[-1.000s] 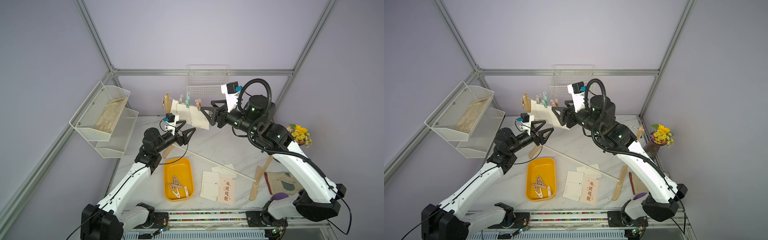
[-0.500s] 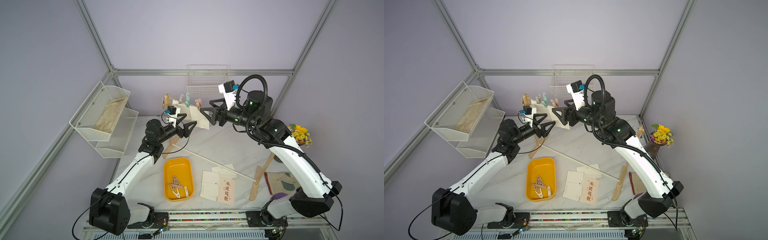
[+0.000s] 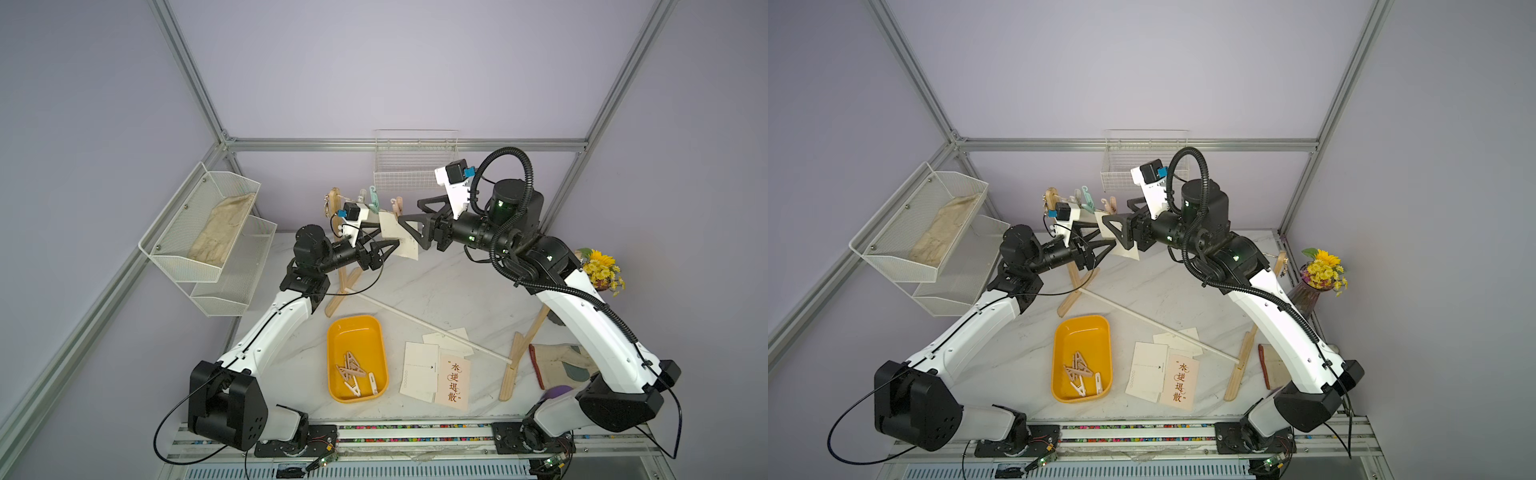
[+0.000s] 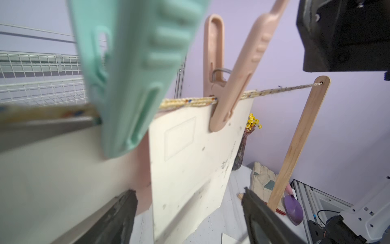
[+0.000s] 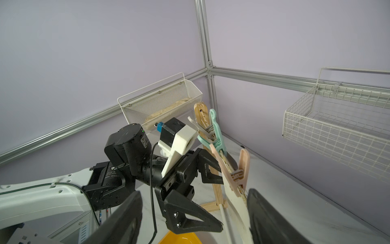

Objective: Remove the postcards from the strings
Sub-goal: Pinch the postcard on the clothesline, then remove the clamp from the clothesline.

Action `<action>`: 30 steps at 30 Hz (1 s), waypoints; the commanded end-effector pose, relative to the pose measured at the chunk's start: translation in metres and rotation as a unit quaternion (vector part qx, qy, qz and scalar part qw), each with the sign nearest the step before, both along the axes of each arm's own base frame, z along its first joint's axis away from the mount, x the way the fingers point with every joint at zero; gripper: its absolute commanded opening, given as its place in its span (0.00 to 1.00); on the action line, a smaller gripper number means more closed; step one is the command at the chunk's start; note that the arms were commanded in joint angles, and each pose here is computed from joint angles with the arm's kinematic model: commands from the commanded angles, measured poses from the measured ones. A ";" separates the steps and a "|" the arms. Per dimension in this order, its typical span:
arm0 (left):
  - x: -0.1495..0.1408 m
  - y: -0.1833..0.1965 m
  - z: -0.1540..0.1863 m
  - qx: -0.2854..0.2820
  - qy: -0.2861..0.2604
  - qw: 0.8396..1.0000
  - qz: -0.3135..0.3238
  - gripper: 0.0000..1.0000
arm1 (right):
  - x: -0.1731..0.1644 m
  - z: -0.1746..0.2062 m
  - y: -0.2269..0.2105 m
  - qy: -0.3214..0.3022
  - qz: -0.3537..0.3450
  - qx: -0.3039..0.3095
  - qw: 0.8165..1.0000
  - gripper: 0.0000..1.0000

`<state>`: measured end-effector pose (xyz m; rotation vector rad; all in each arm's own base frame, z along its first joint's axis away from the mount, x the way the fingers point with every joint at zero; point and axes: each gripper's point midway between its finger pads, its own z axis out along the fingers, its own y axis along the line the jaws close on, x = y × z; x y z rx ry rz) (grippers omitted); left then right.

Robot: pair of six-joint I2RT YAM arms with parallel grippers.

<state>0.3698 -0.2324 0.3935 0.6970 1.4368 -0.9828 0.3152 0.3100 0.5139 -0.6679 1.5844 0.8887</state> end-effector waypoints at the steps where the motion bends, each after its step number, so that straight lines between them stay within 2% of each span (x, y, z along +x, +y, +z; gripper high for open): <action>1: -0.009 0.001 0.018 -0.013 -0.029 0.999 -0.015 0.69 | 0.004 0.008 -0.002 -0.014 -0.003 0.001 1.000 0.79; 6: -0.010 0.001 0.012 -0.015 -0.020 1.000 -0.017 0.48 | 0.011 0.005 0.001 -0.012 -0.008 0.000 1.000 0.79; 13: -0.010 0.001 0.008 -0.021 -0.011 1.000 -0.015 0.23 | 0.028 -0.002 0.006 -0.018 -0.023 -0.015 0.999 0.80; 16: -0.010 0.002 0.007 -0.023 -0.009 1.000 -0.014 0.16 | 0.035 -0.005 0.010 -0.023 -0.021 -0.024 0.999 0.80; 23: -0.009 0.003 0.005 -0.026 -0.003 1.000 -0.009 0.10 | 0.049 -0.019 0.025 -0.028 -0.007 -0.047 0.998 0.79; 30: -0.003 0.006 0.001 -0.025 0.009 1.000 0.007 0.04 | 0.056 -0.031 0.037 -0.039 0.016 -0.064 0.997 0.69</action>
